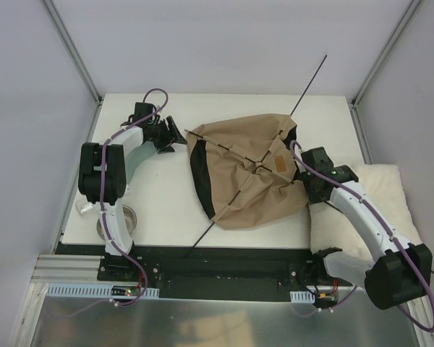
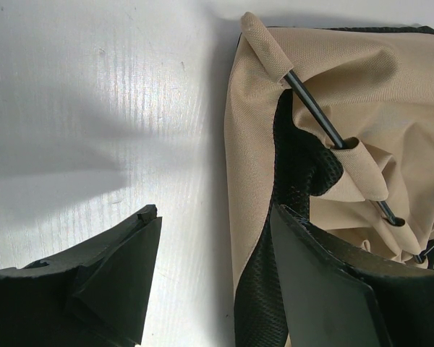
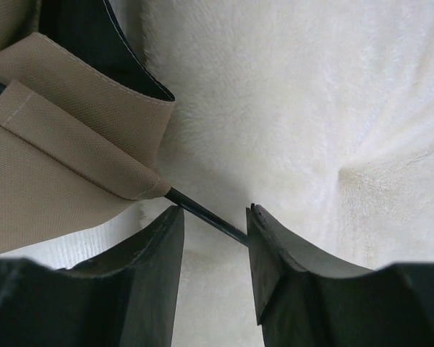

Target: Set up the pet tent

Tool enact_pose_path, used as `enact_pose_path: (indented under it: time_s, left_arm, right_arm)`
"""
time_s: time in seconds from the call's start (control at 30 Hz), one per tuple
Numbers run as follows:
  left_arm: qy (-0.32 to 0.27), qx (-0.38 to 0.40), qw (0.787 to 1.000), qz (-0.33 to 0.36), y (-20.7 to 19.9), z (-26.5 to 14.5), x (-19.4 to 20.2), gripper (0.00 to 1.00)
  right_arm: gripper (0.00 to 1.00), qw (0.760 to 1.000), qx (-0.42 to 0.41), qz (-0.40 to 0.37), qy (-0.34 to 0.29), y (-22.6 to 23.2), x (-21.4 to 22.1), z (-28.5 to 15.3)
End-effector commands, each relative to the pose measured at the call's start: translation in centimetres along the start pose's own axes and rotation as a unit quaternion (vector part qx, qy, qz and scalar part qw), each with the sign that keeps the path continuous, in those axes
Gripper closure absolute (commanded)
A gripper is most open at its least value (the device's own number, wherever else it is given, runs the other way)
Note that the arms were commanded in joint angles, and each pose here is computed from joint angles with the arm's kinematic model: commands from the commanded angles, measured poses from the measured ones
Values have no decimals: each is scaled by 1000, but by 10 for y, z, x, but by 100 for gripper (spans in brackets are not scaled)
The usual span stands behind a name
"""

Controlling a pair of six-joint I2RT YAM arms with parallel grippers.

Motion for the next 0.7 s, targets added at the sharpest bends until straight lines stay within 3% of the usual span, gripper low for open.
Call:
enact_pose_path:
  time_s: [0.0,0.23,0.47,0.67]
  left_arm:
    - [-2,13,1000,6,-8,-6,-7,36]
    - [-4,13,1000,8,-9,-5,-9,36]
    - [-1,10,1000,1,-6,0,-10,37]
    - [-8,12,1000,1,-11,-1,-16,37]
  right_arm:
    - [55,999,33,-16,-1,-5,-7,8]
    - [61,999,20,-37,9,7,-14,16]
    - [89,998,30,-49,7,8,-18,16]
    - [92,997,45,-58,-6,4,-31,10]
Point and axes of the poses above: each gripper's point midway between its finger pads, its own z axis out along the fingers, its own y axis along the line the jaws close on, x = y × z, the point moved 3 cm from there along -z, back along the fingers, and after that the axes turned 9 degrees about -z, right-handed, at the moved point
